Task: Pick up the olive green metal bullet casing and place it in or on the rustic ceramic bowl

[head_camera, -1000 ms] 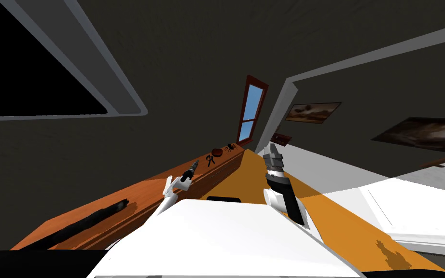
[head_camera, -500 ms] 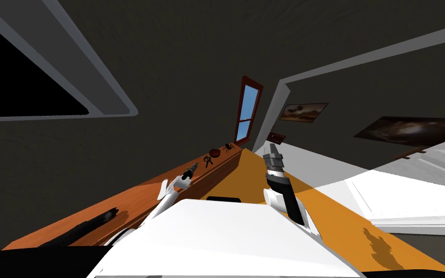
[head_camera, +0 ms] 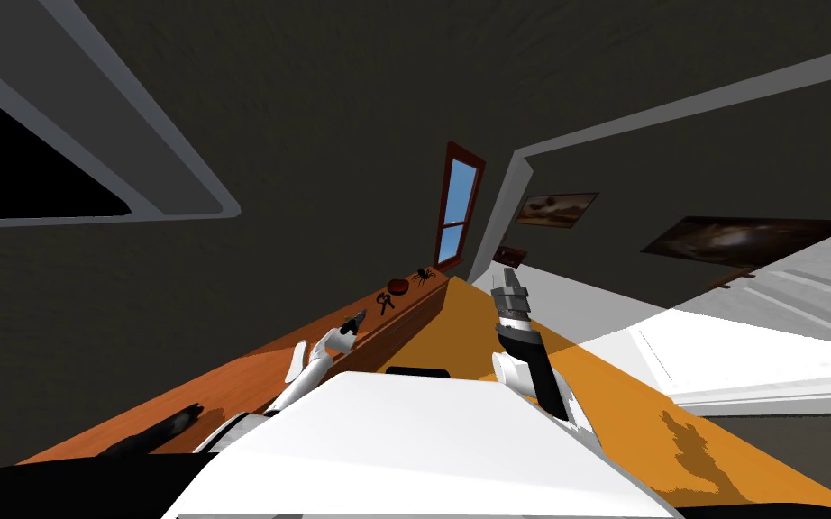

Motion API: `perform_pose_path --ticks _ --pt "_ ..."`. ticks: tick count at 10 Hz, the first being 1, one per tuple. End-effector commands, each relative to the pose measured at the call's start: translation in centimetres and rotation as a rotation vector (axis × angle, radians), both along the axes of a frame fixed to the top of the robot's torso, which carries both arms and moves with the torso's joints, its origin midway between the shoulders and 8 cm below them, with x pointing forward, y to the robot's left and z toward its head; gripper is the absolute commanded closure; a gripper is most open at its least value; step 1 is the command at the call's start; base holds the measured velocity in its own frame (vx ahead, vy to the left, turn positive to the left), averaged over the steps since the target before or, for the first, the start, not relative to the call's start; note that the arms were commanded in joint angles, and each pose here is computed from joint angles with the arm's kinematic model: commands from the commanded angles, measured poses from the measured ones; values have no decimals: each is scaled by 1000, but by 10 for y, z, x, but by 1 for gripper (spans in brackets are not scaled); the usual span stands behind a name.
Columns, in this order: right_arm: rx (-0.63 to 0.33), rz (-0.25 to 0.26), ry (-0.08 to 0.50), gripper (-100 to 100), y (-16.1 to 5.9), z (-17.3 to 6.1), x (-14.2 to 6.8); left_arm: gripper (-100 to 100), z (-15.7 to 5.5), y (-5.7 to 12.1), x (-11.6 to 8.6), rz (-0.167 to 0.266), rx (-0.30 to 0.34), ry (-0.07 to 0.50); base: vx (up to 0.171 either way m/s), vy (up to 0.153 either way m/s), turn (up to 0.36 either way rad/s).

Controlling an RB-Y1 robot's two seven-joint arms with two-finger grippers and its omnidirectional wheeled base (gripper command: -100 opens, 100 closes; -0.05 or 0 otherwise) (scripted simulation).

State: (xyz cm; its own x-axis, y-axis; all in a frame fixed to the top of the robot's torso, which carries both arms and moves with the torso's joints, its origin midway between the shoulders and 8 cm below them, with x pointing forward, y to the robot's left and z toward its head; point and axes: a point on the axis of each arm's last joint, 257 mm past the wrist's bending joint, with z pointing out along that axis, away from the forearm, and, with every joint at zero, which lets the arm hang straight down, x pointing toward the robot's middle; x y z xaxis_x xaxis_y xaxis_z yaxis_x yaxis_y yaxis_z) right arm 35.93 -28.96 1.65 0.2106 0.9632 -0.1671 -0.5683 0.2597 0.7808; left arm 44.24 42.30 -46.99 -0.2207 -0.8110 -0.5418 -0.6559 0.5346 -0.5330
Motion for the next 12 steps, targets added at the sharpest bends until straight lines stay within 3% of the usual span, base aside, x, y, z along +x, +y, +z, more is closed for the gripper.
perform_pose_path --ticks 1,3,7,11,12 --pt "0 0 0 0 0 0 0 -100 -9 14 -5 14 22 56 22 0 -91" --pt "0 0 0 0 0 0 0 -100 -17 19 -13 23 24 77 13 2 -14" --pt "0 0 0 0 0 0 0 -100 -37 44 -33 58 61 188 18 1 -61" --pt "0 0 0 0 0 0 0 -100 -57 86 -68 121 120 365 38 15 -95" --pt "0 0 0 0 0 0 0 -100 -59 88 -73 126 121 374 30 20 -20"
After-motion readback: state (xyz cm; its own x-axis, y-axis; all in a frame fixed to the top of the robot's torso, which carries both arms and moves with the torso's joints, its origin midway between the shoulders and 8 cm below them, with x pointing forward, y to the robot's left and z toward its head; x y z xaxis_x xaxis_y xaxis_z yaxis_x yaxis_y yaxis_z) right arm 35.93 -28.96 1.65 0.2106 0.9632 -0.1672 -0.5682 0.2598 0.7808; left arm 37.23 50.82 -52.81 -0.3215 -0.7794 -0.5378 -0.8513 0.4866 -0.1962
